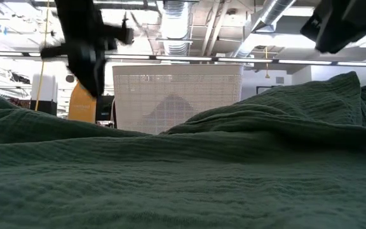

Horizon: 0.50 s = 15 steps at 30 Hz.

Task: Fold laundry
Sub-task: Fold the green polo shirt from the white laundry organizer

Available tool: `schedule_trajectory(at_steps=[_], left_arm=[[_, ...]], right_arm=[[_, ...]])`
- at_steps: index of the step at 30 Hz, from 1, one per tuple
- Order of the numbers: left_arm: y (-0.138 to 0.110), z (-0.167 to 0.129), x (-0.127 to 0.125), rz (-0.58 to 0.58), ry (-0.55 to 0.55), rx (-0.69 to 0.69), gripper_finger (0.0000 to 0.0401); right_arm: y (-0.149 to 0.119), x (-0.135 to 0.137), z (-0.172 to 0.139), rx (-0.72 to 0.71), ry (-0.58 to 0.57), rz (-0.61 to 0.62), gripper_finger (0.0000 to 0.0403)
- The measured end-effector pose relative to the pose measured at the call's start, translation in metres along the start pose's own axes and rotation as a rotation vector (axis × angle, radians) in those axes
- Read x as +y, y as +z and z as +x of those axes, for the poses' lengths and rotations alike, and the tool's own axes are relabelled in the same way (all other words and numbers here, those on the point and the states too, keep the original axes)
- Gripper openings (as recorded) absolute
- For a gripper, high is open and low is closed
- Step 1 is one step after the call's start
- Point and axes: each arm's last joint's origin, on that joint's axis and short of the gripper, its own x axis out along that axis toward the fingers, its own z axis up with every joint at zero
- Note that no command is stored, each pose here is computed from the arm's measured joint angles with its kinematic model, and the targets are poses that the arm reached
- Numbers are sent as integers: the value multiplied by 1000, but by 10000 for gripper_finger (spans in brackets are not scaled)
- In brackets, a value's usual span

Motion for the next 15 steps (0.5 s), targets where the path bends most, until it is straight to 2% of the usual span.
schedule_trajectory(at_steps=[5, 9, 15], left_arm=[[-11, 48, 35, -41, -124, 72, 157], [-18, 69, 53, -63, -261, 63, 170], [-31, 91, 62, -71, -219, 68, 171]], right_arm=[[-7, -5, 16, 52, -64, -18, 187], [-9, -8, 25, 73, -87, -41, 187], [-13, -9, 34, 93, -105, -49, 187]])
